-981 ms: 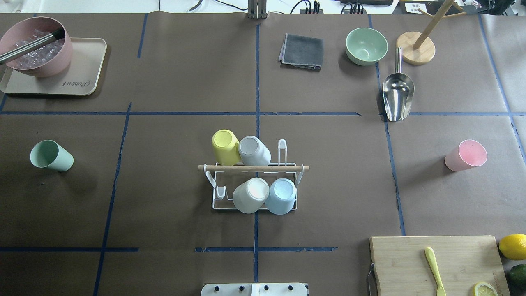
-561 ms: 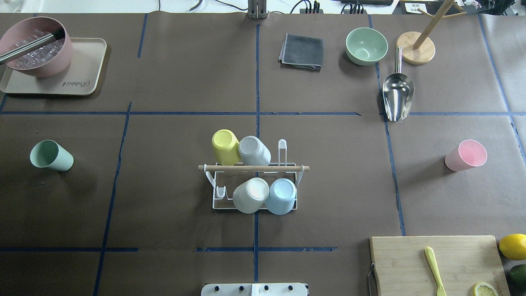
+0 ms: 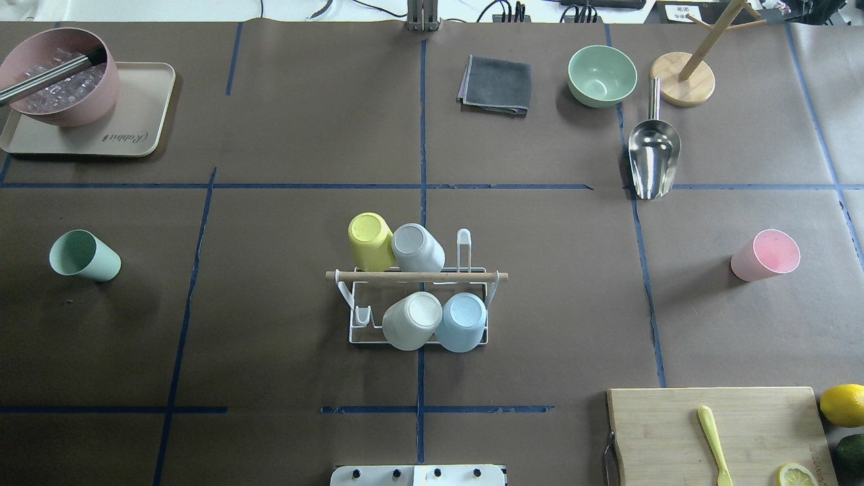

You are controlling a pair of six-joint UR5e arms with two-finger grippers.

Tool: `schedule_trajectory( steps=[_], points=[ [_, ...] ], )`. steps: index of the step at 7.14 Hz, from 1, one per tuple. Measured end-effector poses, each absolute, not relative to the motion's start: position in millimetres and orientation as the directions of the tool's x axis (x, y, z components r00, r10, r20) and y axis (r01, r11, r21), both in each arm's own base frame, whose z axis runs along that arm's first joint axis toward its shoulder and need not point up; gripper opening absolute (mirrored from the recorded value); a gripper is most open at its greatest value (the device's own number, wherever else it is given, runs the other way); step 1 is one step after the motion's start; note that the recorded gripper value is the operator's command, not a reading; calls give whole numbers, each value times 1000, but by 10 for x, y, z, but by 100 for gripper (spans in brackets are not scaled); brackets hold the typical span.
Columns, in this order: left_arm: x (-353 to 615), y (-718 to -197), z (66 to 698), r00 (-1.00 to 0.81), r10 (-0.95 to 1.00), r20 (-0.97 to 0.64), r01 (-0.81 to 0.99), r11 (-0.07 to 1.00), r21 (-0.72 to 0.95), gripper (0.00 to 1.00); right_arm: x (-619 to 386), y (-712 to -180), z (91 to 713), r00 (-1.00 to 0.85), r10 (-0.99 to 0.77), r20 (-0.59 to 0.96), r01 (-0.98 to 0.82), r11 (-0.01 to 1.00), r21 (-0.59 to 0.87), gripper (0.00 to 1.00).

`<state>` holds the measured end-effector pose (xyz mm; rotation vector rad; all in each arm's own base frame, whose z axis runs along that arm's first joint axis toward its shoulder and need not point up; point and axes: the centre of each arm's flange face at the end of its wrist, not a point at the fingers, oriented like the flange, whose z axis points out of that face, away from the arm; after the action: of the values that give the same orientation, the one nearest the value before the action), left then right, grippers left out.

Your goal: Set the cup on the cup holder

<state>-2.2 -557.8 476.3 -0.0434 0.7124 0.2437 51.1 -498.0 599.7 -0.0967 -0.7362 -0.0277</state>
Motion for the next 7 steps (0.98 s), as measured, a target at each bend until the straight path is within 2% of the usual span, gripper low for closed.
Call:
schedule_trajectory(
  steps=[3, 5, 7],
  points=[
    [796, -5583, 4221, 706, 305, -639, -377, 926, 26, 100, -46, -5698, 5568, 736, 4, 677, 147, 975, -166, 100],
    [1185, -5727, 4297, 697, 311, -646, -429, 903, -28, 100, -424, -6015, 5491, 712, 16, 702, 194, 956, -218, 100],
    [1477, -6032, 4510, 703, 284, -652, -455, 884, -106, 100, -833, -6093, 5538, 697, 27, 717, 245, 930, -273, 100]
  ],
)
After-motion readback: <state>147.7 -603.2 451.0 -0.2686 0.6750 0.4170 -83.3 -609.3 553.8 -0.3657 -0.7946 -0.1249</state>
